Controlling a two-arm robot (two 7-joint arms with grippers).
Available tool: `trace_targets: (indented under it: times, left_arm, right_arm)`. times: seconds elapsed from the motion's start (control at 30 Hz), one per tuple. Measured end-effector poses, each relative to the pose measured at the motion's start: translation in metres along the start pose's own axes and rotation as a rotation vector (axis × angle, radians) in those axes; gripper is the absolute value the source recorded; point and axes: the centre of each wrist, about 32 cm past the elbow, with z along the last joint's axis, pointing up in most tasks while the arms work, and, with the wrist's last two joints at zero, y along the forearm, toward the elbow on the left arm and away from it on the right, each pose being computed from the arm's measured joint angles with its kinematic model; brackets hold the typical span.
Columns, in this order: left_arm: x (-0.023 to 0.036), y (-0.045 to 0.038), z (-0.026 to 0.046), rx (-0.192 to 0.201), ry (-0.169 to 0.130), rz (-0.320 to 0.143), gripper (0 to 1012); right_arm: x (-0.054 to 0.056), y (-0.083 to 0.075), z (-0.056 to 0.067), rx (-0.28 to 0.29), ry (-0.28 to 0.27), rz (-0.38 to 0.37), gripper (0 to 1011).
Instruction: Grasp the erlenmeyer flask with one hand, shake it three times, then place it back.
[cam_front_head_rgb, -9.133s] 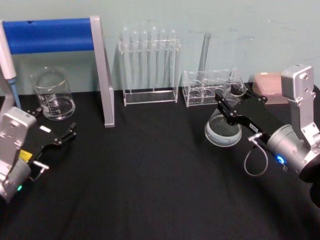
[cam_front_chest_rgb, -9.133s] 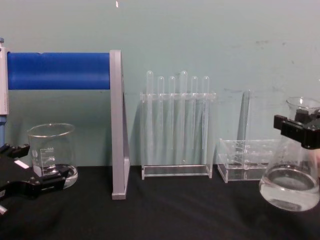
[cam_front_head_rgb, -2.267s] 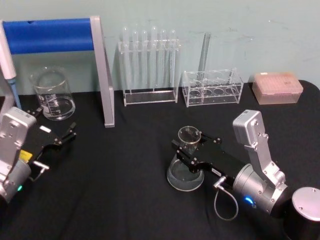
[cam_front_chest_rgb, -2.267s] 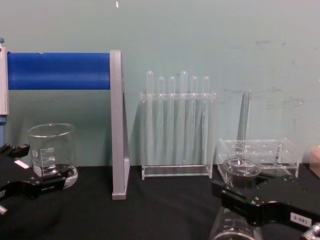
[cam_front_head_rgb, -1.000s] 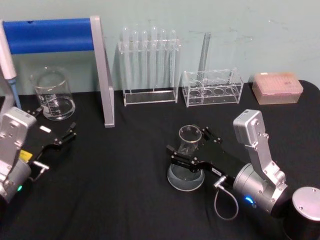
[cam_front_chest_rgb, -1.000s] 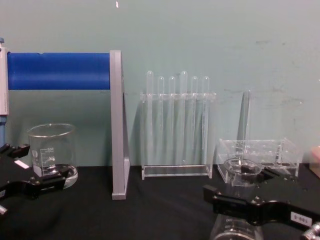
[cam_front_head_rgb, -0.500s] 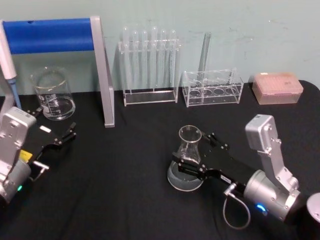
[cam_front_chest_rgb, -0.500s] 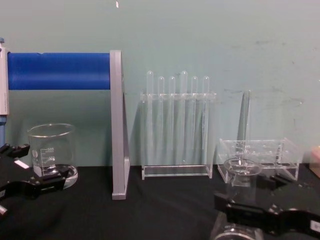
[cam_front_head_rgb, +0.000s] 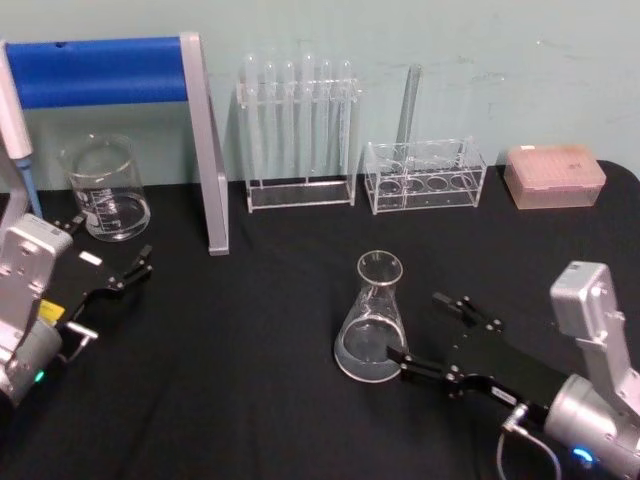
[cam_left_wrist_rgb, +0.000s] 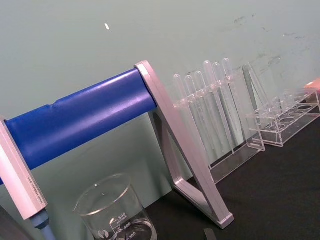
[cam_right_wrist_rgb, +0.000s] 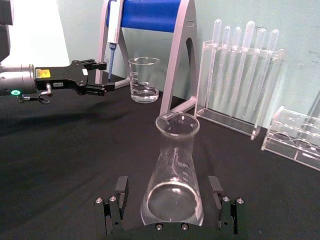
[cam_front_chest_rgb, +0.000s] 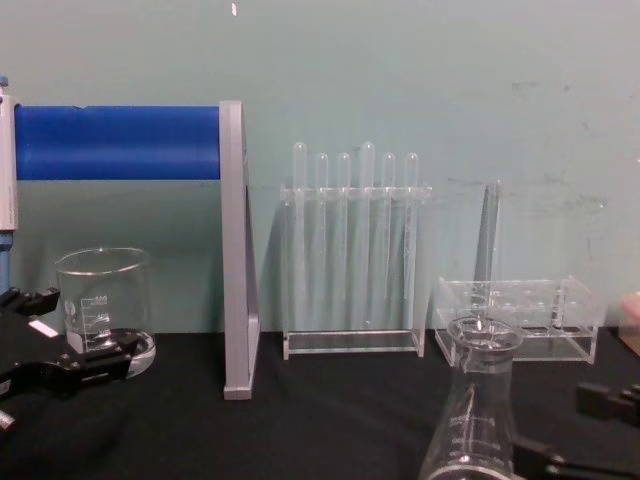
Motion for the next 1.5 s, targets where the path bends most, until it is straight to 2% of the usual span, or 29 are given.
trace_targets:
  times: [0.1,0.3,0.5,0.57,0.6,0.7,0.93,1.23,1.5]
  left_arm:
    - [0.0000,0.0000,0.0000,0.000,0.000,0.000,1001]
    - [0.0000,0.0000,0.0000,0.000,0.000,0.000,1001]
    - [0.0000,0.0000,0.0000,0.000,0.000,0.000,1001]
    - [0.0000,0.0000,0.0000,0.000,0.000,0.000,1001]
    - [0.0000,0.0000,0.0000,0.000,0.000,0.000,1001]
    - [0.0000,0.0000,0.0000,0.000,0.000,0.000,1001]
    - [0.0000,0.0000,0.0000,0.000,0.000,0.000,1001]
    - [0.0000,0.0000,0.0000,0.000,0.000,0.000,1001]
    - [-0.0001,0.0000,0.0000,0.000,0.000,0.000,1001]
  right_arm:
    - [0.002,-0.008,-0.001,-0.001,-0.001,-0.005,1000]
    - [0.008,-0.015,0.001,0.000,-0.008,-0.047,1000]
    - [0.021,-0.011,-0.001,0.000,-0.023,-0.161,1000]
    - [0.025,-0.006,-0.001,0.005,-0.037,-0.211,1000]
    - [0.025,-0.006,-0.001,0.005,-0.037,-0.211,1000]
    - [0.030,0.005,-0.003,0.025,-0.058,-0.298,1000]
    - [0.036,0.031,-0.008,0.038,-0.106,-0.400,1000]
    - [0.041,0.059,-0.015,0.031,-0.191,-0.457,1000]
    - [0.041,0.066,-0.019,0.015,-0.223,-0.466,1000]
